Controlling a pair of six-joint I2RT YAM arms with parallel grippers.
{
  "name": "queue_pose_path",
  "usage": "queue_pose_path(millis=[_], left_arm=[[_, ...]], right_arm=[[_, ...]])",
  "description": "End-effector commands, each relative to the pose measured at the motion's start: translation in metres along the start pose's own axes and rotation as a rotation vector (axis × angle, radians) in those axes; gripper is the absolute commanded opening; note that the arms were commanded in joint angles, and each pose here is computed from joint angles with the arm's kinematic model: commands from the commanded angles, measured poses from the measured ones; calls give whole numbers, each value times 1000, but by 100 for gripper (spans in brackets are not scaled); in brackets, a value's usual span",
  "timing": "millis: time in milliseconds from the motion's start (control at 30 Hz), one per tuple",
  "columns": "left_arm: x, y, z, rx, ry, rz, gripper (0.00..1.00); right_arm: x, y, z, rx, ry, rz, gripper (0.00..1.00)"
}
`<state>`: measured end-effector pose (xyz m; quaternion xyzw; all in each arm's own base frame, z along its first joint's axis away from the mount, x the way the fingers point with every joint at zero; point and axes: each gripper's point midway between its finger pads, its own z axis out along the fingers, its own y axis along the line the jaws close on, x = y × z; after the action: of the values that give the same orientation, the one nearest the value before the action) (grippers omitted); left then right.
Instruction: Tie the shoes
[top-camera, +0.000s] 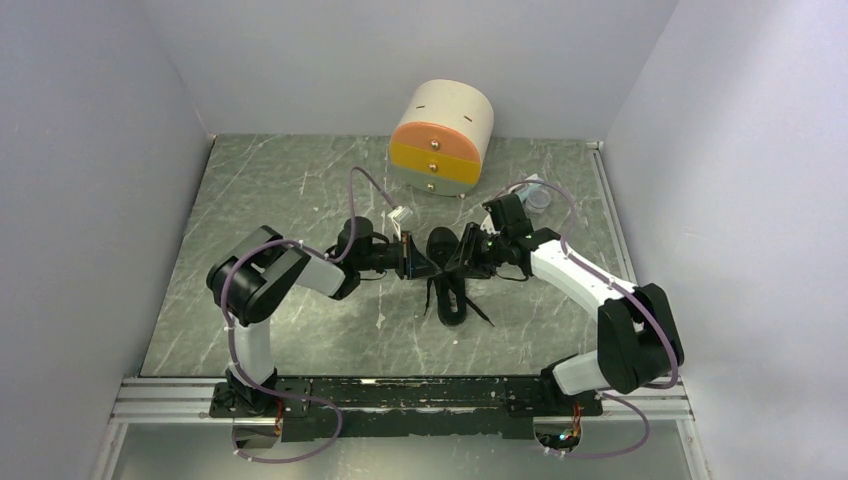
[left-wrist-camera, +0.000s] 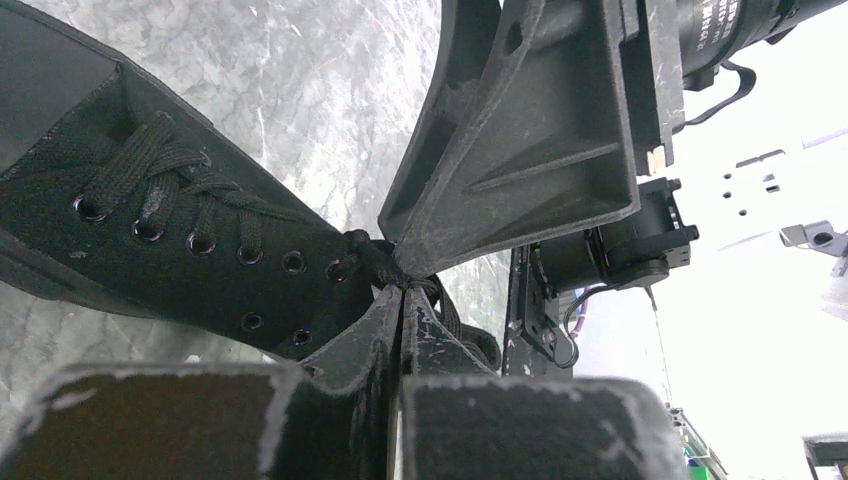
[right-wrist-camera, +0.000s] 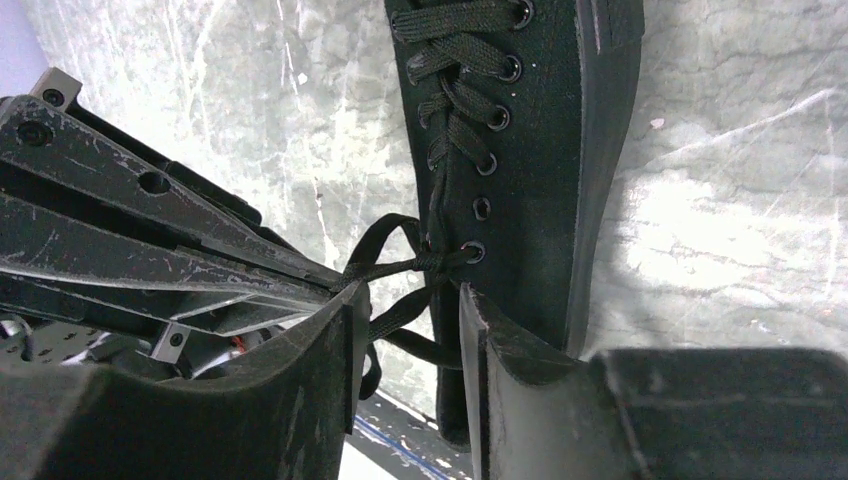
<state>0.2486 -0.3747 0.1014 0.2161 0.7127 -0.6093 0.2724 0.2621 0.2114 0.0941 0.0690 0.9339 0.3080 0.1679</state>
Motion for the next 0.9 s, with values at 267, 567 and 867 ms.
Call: queue_pose_path(millis=[267,567,867], left_arm=[[0,-1,4,57,-40,-30,5],[1,1,5,103,-82,-108,5],[2,-4,3,134,-72,-114,5]], right_arm=[[15,-11,4,3,28,-27,10],[11,-23,6,44,7,-161,21],[-26,18,-17,-81,-122,-425,43]])
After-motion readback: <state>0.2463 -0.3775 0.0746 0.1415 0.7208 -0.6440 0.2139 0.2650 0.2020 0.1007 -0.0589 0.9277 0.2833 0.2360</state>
